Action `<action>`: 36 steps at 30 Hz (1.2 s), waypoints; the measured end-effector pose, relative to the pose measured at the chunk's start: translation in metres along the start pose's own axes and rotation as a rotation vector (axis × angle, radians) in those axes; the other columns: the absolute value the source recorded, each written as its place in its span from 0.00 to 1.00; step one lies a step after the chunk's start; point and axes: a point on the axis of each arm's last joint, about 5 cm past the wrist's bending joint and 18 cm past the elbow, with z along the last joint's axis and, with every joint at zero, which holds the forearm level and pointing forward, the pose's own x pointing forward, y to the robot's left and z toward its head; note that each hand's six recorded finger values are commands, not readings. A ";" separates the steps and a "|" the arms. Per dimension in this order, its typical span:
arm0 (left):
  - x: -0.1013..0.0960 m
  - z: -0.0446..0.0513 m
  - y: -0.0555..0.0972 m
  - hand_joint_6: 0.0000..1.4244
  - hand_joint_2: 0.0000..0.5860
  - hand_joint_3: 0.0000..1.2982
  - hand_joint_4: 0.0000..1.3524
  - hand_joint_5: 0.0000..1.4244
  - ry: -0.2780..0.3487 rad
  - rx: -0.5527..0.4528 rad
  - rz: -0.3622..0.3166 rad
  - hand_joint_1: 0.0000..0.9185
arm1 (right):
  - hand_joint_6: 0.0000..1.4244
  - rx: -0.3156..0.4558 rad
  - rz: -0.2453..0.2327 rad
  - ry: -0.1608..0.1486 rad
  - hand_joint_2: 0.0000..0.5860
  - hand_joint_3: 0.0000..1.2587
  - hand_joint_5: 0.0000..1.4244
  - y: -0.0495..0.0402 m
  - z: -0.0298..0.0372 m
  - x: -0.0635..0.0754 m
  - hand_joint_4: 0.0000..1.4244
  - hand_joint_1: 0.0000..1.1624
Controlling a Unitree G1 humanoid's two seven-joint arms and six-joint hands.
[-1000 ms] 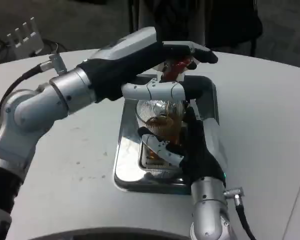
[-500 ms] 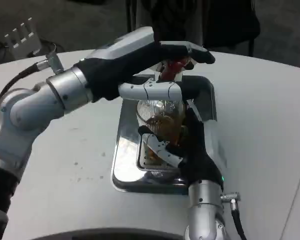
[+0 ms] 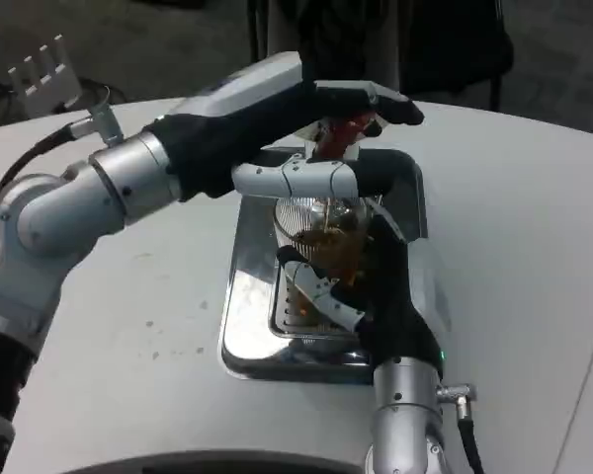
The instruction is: Grasp the cup under the faucet to collect the drink, then remove the cup.
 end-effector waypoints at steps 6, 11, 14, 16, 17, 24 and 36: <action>-0.005 -0.0015 -0.002 0.24 0.16 0.20 0.17 0.22 -0.003 -0.015 0.020 0.00 | 0.26 0.003 -0.014 -0.002 0.39 0.23 0.25 0.0001 0.0002 0.000 0.22 0.60; -0.010 -0.0038 -0.003 0.26 0.16 0.21 0.19 0.25 -0.008 -0.040 0.052 0.00 | 0.27 0.004 -0.012 -0.009 0.39 0.23 0.25 0.0011 0.0008 -0.001 0.22 0.60; -0.013 -0.0048 -0.002 0.27 0.16 0.22 0.20 0.27 -0.008 -0.045 0.072 0.00 | 0.27 0.005 -0.010 -0.014 0.39 0.24 0.26 0.0015 0.0016 -0.001 0.22 0.60; -0.015 -0.0055 -0.001 0.28 0.15 0.22 0.22 0.28 -0.006 -0.048 0.085 0.00 | 0.28 0.007 -0.011 -0.017 0.39 0.24 0.26 0.0014 0.0023 -0.001 0.22 0.60; -0.017 -0.0065 -0.001 0.28 0.15 0.22 0.22 0.28 -0.001 -0.053 0.102 0.00 | 0.28 0.009 -0.013 -0.019 0.39 0.24 0.26 0.0013 0.0028 -0.001 0.22 0.60; -0.024 -0.0085 0.003 0.29 0.16 0.24 0.24 0.31 -0.001 -0.077 0.188 0.00 | 0.28 0.011 -0.024 -0.017 0.40 0.25 0.26 0.0011 0.0033 -0.001 0.23 0.59; -0.025 -0.0040 0.004 0.31 0.16 0.24 0.25 0.32 -0.039 -0.078 0.234 0.00 | 0.29 0.021 -0.027 -0.015 0.40 0.27 0.27 0.0003 0.0046 -0.001 0.24 0.59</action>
